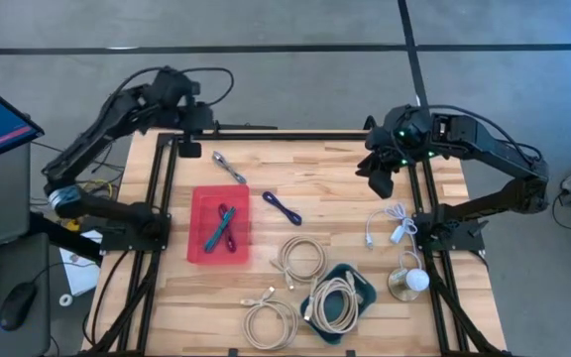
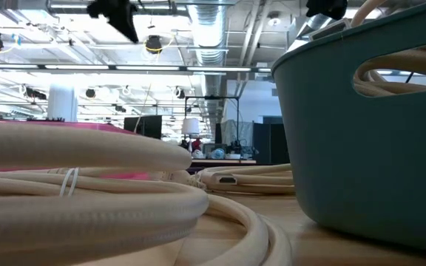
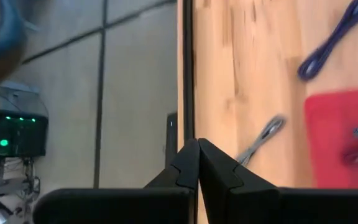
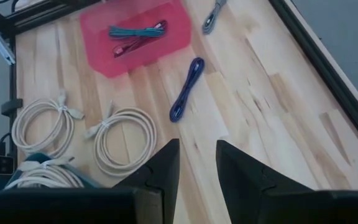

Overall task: Pick & Place USB Port
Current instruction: Put the gray charger cable into the red bin

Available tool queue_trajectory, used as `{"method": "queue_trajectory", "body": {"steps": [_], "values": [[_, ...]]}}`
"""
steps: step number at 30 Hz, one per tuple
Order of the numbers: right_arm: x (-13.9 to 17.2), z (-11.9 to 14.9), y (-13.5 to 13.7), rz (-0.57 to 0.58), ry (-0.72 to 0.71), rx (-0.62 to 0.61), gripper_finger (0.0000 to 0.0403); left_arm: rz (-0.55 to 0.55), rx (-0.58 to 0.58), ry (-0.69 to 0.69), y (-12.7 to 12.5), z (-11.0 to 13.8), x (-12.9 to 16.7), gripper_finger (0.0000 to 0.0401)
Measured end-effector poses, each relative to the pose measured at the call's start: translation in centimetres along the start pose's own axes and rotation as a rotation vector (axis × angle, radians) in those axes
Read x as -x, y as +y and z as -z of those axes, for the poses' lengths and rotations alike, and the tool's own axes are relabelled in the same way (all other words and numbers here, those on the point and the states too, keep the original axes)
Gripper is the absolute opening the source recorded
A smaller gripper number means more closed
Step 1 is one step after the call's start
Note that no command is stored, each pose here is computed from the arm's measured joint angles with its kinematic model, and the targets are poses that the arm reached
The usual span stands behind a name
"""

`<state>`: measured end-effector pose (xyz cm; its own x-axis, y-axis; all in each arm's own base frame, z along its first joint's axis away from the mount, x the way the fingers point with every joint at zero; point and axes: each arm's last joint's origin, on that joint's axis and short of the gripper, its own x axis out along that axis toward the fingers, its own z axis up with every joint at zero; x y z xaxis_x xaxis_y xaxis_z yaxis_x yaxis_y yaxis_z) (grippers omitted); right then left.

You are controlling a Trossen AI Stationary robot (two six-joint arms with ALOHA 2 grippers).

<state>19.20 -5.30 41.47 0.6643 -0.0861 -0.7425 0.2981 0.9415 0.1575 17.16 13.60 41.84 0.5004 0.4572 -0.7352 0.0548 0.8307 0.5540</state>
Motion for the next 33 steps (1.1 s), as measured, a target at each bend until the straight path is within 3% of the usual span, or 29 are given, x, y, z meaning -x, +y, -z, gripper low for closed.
{"method": "queue_trajectory", "body": {"steps": [5,9,18,28,31,33], "values": [[0.0,0.1,0.0,0.001,0.015,-0.002,0.0098,0.069,-0.159,0.133,1.2,0.4,-4.0,0.0006],[0.0,0.3,0.0,0.004,0.03,-0.003,0.0098,0.146,-0.264,0.164,1.4,0.3,-6.6,0.0006],[0.0,0.5,0.0,0.004,0.052,0.034,0.0098,0.222,-0.247,0.18,1.4,0.2,-9.2,0.0006],[0.0,0.7,-0.1,0.032,0.073,0.047,0.0098,0.363,0.414,0.288,0.7,1.9,-8.6,0.0004],[0.0,0.7,-0.2,0.037,0.072,0.047,0.0098,0.396,0.643,0.28,0.4,1.8,-7.8,0.0008],[0.0,0.7,-0.2,0.037,0.072,0.047,0.0098,0.429,0.73,0.259,0.2,1.6,-7.5,0.0009]]}}
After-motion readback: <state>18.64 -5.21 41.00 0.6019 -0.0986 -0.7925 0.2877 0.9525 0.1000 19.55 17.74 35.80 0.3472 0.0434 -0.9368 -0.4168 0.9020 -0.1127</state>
